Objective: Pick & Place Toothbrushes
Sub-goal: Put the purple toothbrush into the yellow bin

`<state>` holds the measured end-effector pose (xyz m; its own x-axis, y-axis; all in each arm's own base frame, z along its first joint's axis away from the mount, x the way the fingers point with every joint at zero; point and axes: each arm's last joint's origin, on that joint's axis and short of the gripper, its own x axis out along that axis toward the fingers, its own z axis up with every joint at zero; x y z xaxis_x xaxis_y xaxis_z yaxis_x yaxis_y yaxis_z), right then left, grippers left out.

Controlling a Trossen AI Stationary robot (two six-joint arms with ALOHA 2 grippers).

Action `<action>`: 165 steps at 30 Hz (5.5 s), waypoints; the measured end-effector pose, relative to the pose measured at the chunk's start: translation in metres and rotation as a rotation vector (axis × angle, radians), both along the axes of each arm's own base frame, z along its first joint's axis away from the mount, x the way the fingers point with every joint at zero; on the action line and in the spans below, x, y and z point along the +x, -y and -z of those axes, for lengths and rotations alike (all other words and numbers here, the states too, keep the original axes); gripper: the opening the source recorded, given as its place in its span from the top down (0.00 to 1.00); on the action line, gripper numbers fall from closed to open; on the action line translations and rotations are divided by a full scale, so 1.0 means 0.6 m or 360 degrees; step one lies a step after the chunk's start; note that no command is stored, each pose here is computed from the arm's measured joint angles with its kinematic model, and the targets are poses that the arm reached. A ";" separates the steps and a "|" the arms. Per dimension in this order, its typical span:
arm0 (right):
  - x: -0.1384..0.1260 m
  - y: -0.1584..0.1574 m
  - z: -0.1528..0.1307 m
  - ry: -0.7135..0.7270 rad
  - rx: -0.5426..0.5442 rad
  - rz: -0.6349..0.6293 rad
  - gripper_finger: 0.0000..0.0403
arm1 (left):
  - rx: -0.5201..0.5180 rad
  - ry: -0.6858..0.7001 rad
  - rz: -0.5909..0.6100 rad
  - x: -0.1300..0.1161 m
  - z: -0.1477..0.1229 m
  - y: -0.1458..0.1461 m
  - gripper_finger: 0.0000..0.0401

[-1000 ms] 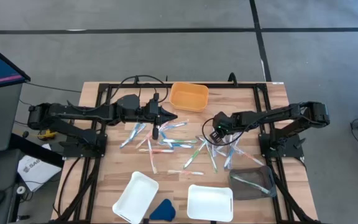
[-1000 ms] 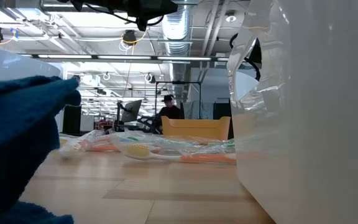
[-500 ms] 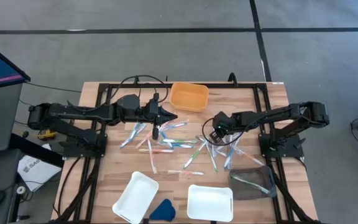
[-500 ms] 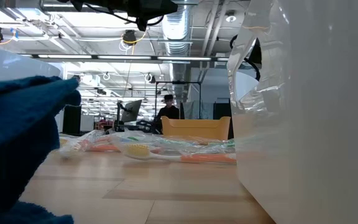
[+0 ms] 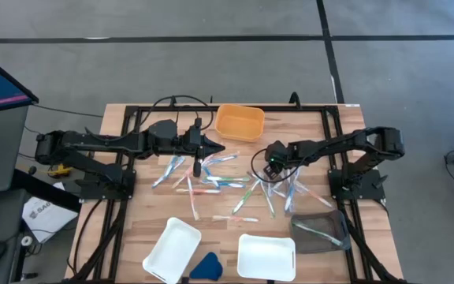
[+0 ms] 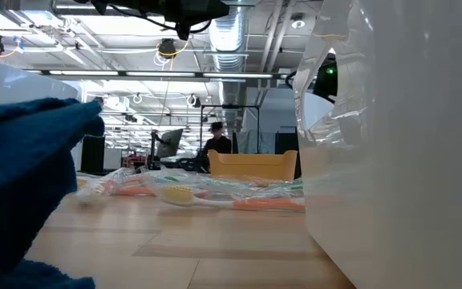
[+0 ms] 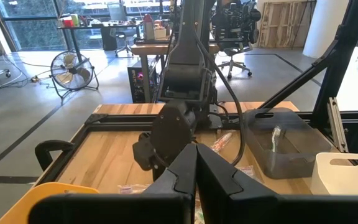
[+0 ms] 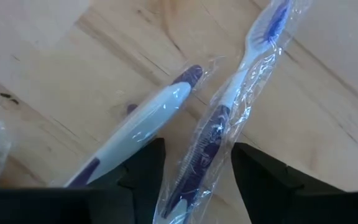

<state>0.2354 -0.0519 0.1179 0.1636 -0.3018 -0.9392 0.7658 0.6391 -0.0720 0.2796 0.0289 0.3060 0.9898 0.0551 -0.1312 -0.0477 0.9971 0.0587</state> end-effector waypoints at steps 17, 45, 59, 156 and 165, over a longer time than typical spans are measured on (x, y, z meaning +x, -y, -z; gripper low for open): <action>-0.006 -0.002 -0.019 0.0078 -0.0003 -0.0024 0.95 | 0.0000 0.0000 0.0000 0.000 0.000 0.000 0.99; -0.020 -0.014 -0.076 0.0193 -0.0425 -0.0005 0.95 | 0.0000 0.0000 0.0000 0.000 0.000 0.000 0.99; -0.021 -0.077 -0.168 0.0648 -0.0888 -0.0283 0.93 | 0.0000 0.0000 0.0000 0.000 0.000 0.000 0.99; 0.023 -0.169 -0.308 0.2073 -0.1218 -0.1105 0.94 | 0.0137 0.0462 0.0480 0.072 0.024 0.034 0.85; 0.034 -0.167 -0.298 0.2049 -0.1247 -0.1110 0.96 | 0.0135 0.0447 0.0359 0.103 0.047 0.028 0.73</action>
